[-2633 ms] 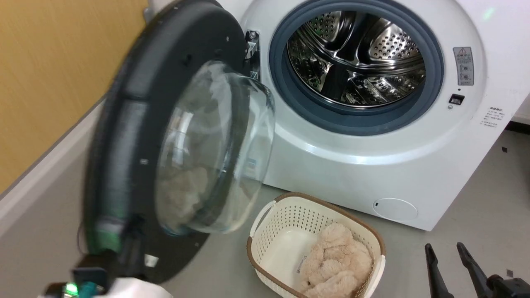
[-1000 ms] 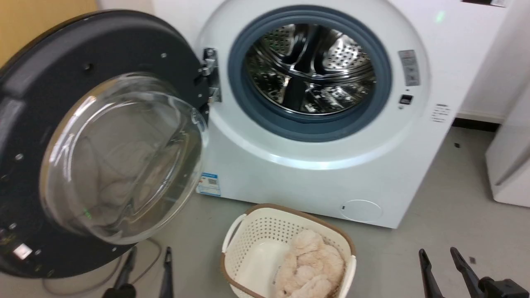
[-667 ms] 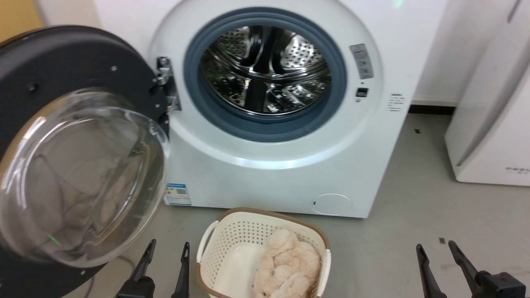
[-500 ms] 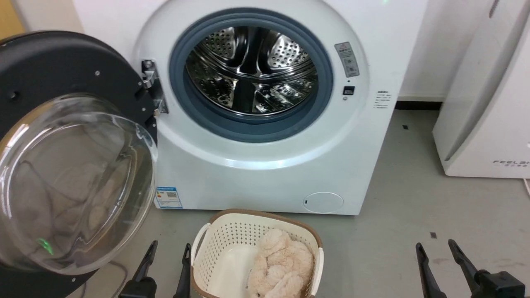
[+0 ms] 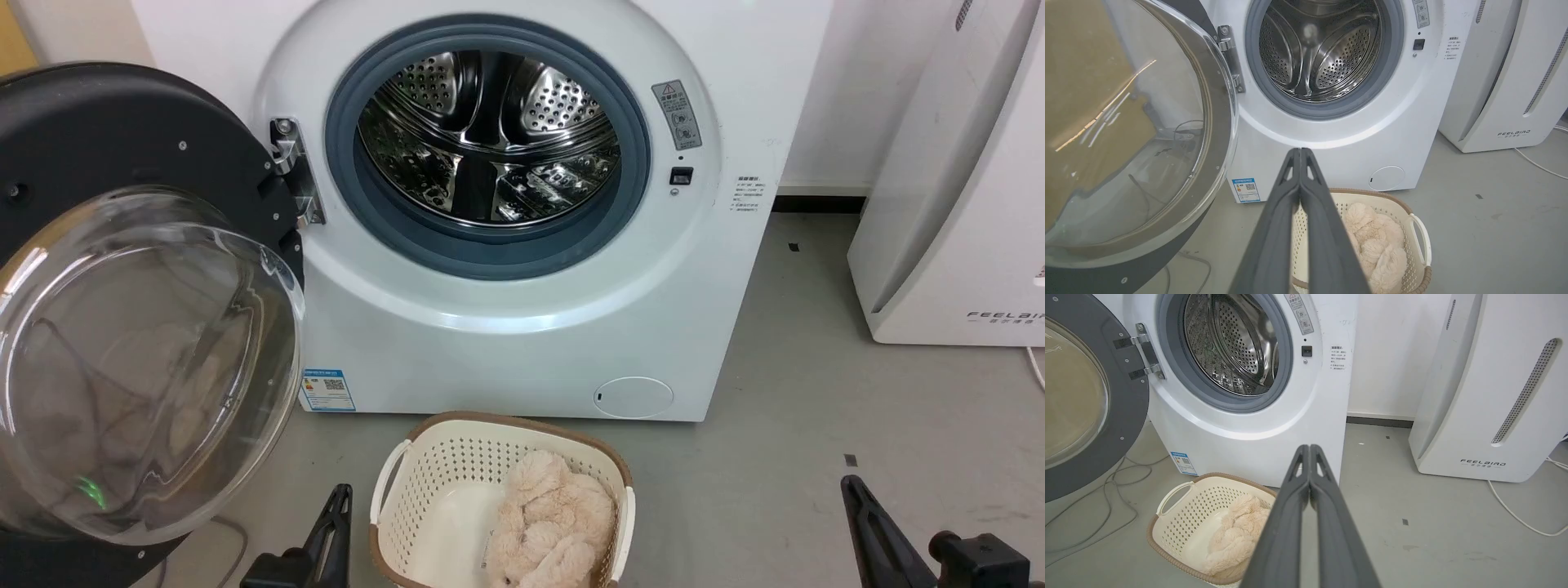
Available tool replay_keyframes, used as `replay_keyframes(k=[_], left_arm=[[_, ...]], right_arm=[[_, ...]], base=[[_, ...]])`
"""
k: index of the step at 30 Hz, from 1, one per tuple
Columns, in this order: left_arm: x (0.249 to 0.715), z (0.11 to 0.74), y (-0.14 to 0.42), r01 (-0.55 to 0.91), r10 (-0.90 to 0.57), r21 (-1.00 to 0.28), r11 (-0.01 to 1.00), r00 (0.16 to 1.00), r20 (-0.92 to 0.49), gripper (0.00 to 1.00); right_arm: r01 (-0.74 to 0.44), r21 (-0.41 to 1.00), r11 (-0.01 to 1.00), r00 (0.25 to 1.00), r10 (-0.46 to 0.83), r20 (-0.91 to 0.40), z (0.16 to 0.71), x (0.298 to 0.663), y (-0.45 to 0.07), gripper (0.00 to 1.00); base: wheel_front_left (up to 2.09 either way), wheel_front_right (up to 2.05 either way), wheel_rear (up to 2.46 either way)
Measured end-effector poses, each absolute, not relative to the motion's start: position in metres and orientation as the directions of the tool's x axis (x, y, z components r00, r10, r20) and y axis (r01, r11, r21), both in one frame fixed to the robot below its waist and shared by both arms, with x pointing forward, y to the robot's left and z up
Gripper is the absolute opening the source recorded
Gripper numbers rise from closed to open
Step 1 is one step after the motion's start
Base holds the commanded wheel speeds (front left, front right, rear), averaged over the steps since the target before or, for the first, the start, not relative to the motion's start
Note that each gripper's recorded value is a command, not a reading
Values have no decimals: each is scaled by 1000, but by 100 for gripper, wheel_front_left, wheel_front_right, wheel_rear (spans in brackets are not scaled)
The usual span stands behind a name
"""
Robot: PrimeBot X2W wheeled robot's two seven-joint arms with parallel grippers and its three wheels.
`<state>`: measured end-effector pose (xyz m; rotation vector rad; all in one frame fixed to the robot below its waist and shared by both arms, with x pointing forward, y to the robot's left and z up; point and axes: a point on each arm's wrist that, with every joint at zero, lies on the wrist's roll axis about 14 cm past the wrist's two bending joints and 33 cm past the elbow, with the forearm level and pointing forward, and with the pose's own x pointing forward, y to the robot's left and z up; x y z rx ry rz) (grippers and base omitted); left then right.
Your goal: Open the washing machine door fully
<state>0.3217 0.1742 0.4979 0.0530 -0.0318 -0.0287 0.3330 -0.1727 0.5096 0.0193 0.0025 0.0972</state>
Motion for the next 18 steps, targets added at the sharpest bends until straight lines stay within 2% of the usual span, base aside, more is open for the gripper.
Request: replay_keyframes(k=[18], left_arm=[[327,498,175,24,-25,49,999,1000,16,0]], right_arm=[[-99,17,995,995,99,-15,508,336,-172,0]], base=[[0,0,0]])
